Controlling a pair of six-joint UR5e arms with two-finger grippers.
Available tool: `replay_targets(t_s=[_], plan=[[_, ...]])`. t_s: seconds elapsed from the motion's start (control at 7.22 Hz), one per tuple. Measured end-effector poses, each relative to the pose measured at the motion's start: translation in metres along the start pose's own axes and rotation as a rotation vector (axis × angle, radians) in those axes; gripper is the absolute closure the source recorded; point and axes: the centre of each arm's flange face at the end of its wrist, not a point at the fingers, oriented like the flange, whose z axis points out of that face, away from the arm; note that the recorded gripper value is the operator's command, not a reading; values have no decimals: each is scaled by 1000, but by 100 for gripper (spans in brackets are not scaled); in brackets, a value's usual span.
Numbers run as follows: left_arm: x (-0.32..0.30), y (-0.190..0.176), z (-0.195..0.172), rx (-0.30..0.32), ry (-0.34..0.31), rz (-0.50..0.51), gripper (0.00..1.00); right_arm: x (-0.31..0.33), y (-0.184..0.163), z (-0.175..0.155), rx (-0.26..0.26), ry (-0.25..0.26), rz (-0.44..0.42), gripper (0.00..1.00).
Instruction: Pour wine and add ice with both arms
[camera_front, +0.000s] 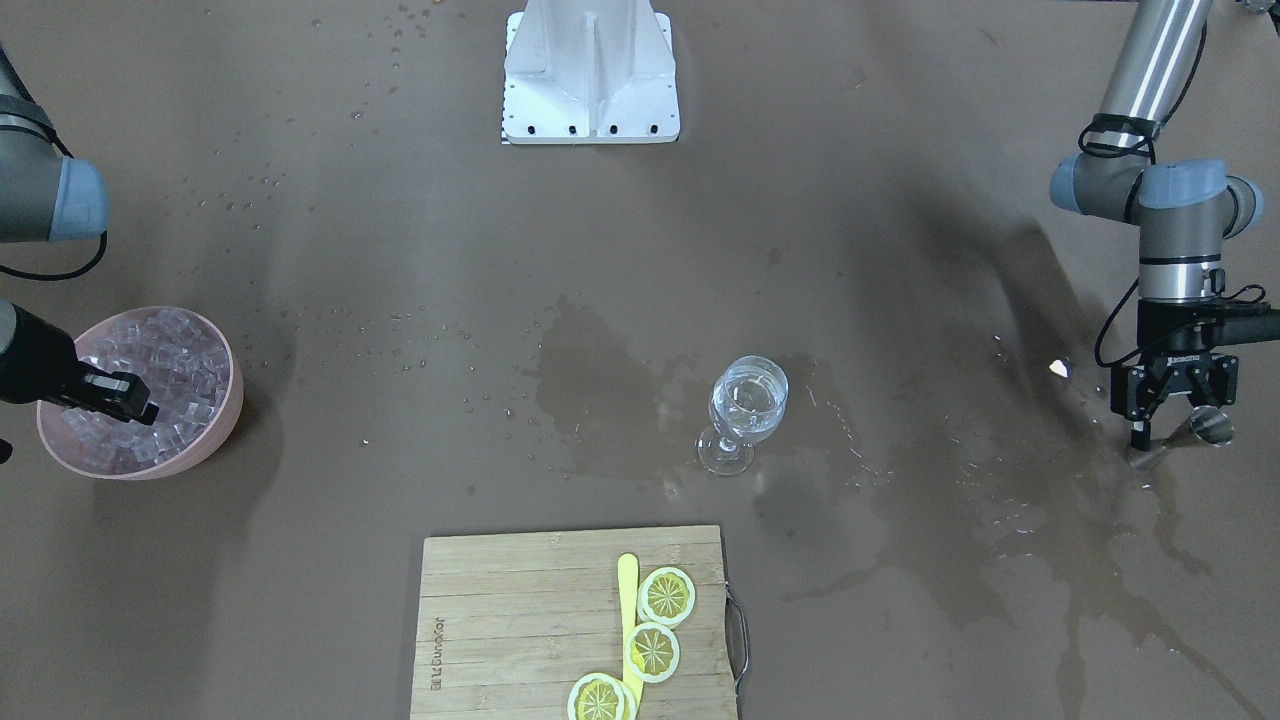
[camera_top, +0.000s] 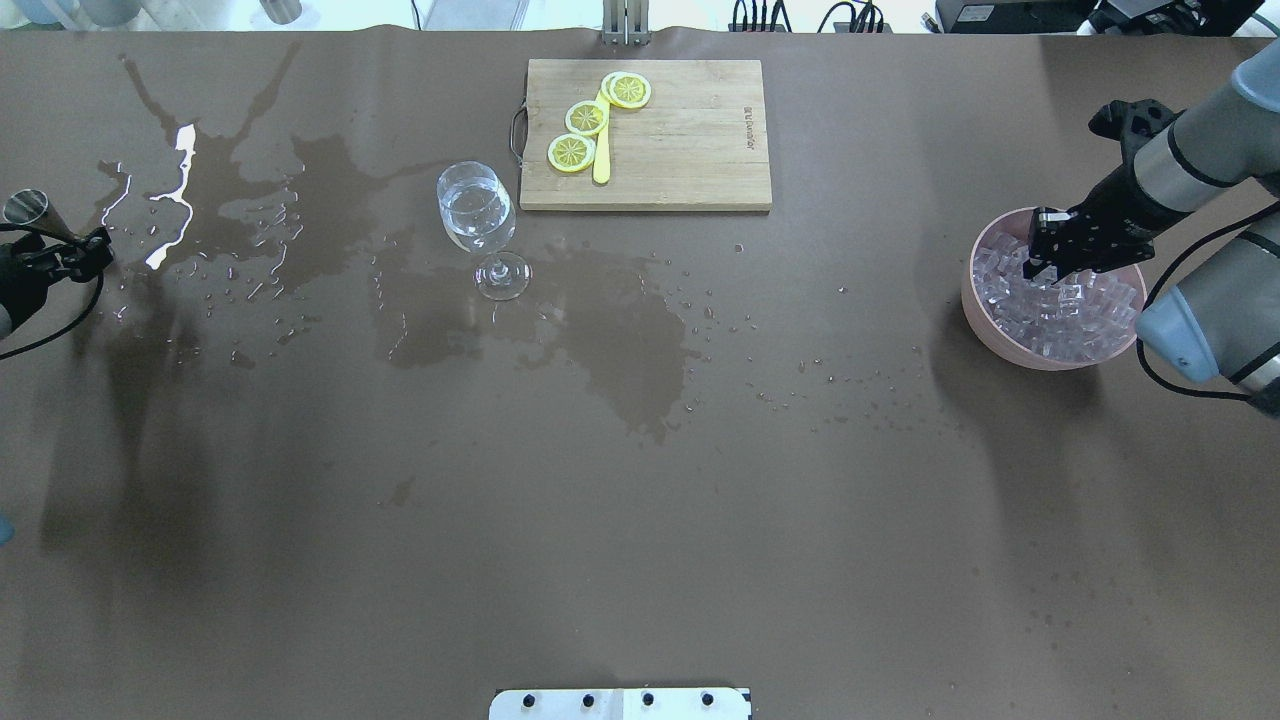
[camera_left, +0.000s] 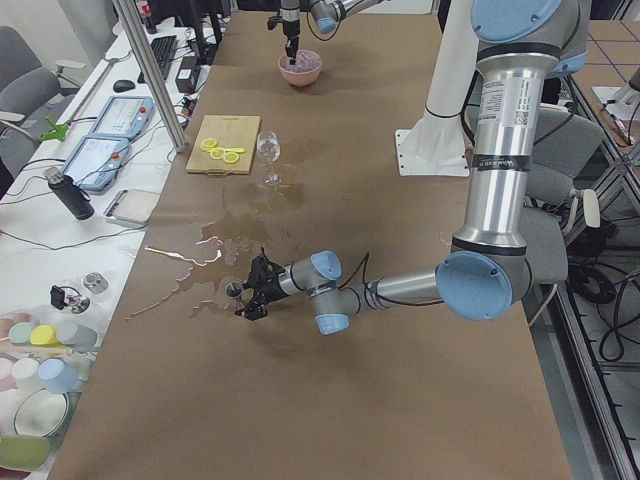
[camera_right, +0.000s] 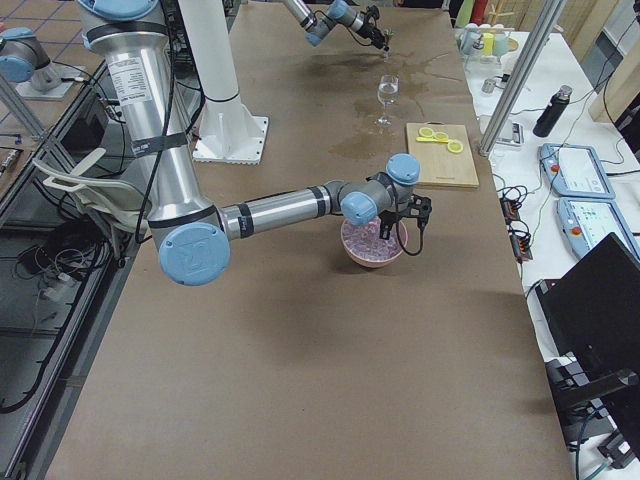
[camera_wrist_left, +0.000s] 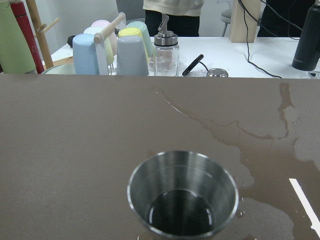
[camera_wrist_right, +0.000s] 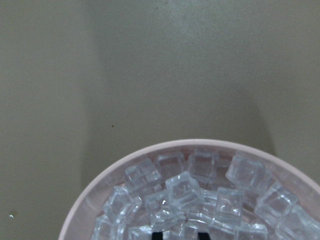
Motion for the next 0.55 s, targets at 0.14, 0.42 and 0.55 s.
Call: replay_targets(t_s=[0.14, 0.42, 0.55], plan=[[0, -4, 2, 3, 0, 6, 22, 2, -7, -10, 13, -5, 8, 88], [6, -11, 8, 11, 2, 10, 31, 5, -18, -29, 39, -16, 19, 88], [7, -12, 10, 12, 2, 10, 33, 7, -23, -39, 47, -26, 27, 88]])
